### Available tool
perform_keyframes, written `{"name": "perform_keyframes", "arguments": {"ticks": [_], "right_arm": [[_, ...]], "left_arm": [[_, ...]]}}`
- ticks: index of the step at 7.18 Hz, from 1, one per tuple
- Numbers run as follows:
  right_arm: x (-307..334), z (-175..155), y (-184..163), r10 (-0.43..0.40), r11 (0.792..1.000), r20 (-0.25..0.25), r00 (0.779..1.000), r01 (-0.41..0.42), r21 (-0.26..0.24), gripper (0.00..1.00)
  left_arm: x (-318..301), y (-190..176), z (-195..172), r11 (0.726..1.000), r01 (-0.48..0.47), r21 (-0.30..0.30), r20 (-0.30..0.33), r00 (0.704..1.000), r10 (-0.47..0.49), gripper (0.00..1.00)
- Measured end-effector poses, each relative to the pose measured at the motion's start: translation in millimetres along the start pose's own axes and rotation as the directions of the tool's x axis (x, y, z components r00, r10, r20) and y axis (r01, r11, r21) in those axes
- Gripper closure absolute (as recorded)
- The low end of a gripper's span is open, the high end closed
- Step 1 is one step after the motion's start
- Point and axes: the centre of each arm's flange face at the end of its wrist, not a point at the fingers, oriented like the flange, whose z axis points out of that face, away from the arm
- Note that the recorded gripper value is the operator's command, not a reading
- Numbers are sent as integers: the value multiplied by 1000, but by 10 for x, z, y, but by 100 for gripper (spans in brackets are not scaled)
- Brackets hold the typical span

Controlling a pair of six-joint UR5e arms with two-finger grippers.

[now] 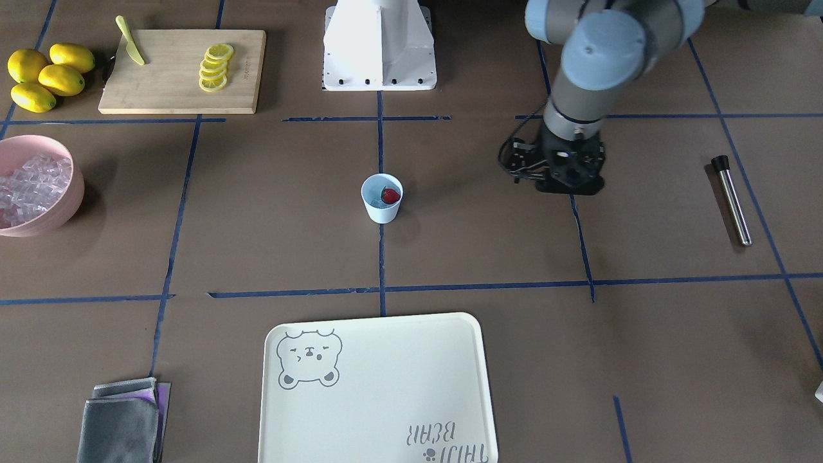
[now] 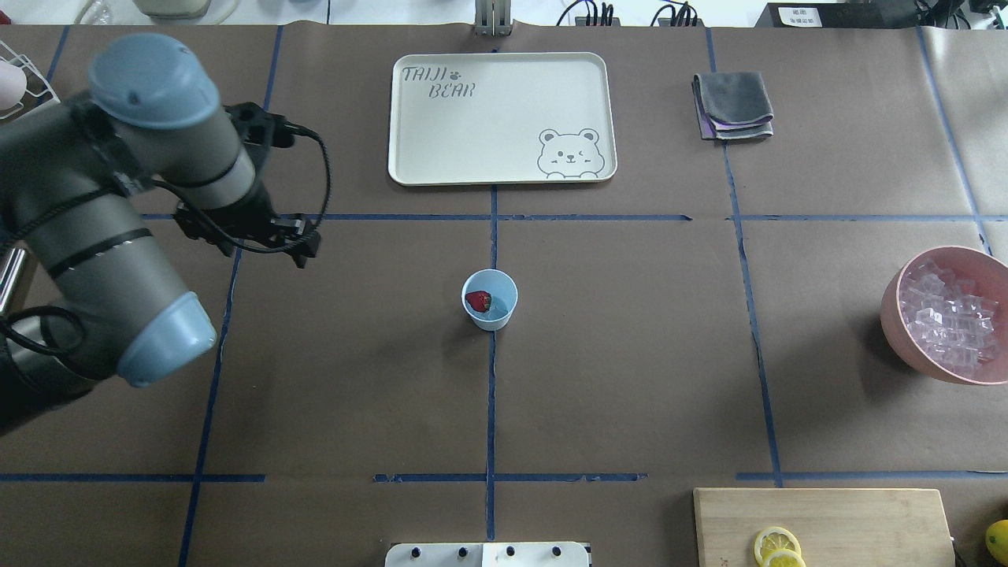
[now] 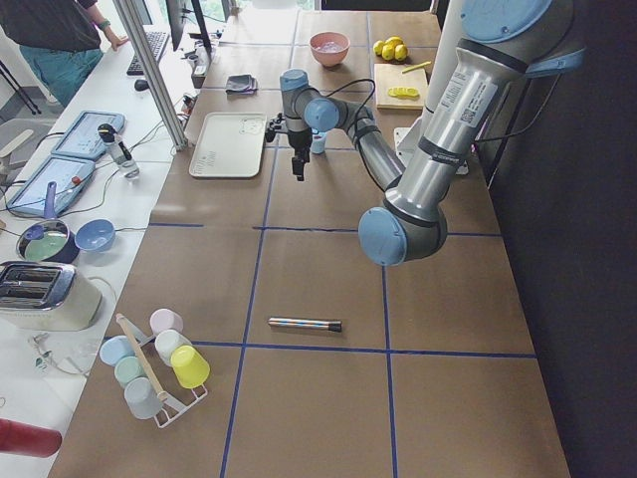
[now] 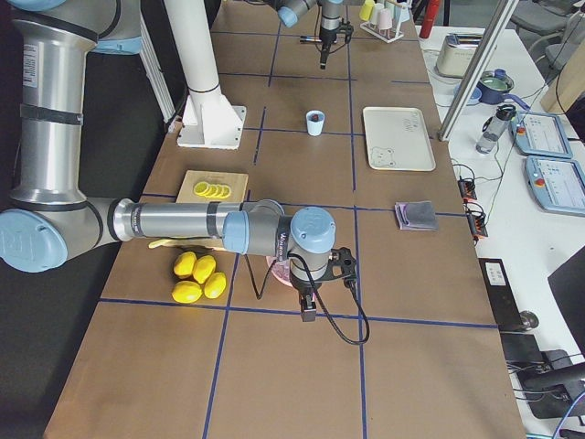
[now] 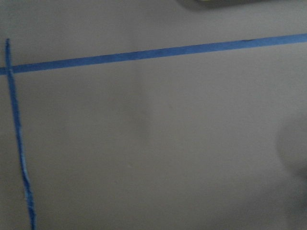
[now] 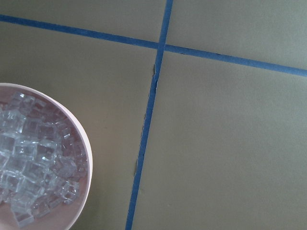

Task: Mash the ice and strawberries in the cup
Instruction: 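Withdraw the left gripper from the cup toward the metal pestle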

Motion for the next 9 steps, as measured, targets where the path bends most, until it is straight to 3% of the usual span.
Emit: {"name": "perform_keyframes", "arguments": {"ticks": [2,3,5,9], "right_arm": [[-9,-10,-4,-2,1000,0,1000,2,2,0],[-11,-13,-5,-2,1000,0,1000,2,2,0],[-23,-28,-13,-5,1000,-1,1000,5,6,0],[-62,-64,-21,-10,1000,3,1000,9,14,0]], "left_arm": [[-1461,-55,-117,999,-50,-17,28,998,51,0],[-2122,-24,-156,997,-71,-36,13,997,71,0],[-2995,65,-49,996,-83,-43,-4,997,83,0],[-4246,380,1025,997,-77,28,-12,997,78,0]]}}
